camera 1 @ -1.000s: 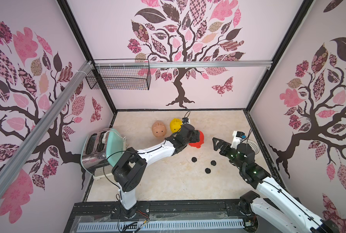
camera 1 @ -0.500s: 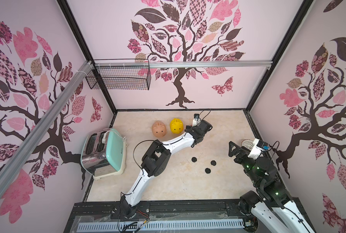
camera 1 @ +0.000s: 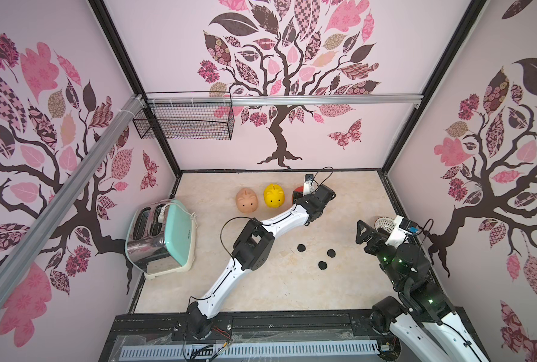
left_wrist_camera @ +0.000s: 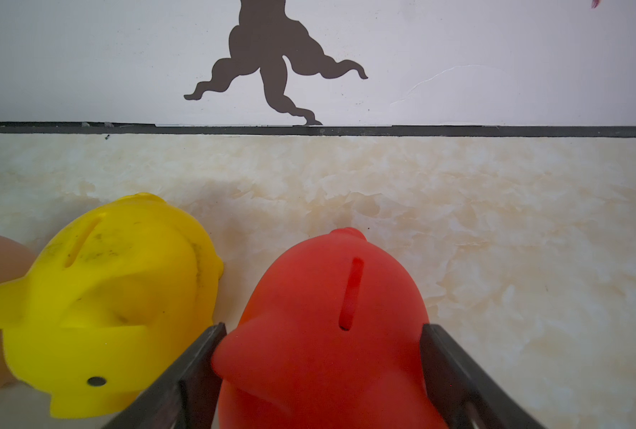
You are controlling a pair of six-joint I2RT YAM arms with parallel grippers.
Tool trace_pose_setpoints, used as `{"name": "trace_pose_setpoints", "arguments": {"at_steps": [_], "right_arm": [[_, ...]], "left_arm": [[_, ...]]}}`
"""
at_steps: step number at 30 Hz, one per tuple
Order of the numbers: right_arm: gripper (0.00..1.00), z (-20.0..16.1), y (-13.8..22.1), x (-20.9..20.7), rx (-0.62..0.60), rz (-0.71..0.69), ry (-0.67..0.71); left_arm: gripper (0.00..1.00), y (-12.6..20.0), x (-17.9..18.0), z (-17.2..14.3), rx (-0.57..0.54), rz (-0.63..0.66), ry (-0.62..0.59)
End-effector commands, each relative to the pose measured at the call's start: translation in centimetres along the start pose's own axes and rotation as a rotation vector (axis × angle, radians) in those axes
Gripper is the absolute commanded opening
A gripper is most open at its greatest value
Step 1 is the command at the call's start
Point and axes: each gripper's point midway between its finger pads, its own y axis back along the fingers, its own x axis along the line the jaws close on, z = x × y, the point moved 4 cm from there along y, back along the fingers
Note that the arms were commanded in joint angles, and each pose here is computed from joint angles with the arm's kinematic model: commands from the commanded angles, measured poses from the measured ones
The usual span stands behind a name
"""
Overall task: Open piggy banks
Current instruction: Adjust the piggy bank at the center of the board.
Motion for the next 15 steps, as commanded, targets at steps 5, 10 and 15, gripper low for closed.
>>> {"name": "trace_pose_setpoints", "arguments": {"at_steps": [5,10,15], "right_arm": [[1.0,0.3,0.1,-0.1,-0.016,-0.015,0.021],[1.0,0.3,0.1,-0.1,-0.014,-0.015,0.023],[1.0,0.2,0.0,-0.1,-0.007,-0.017,0.026]], "left_arm": [[0.85,-1.1,-0.3,-2.9,0.066,0.003,-0.041],[0.98,-0.8,-0.3,-2.5,0.064,-0.006,-0.032],[0.98,0.0,-0.5,-1.7,0.064,-0.041,-0.016]]}}
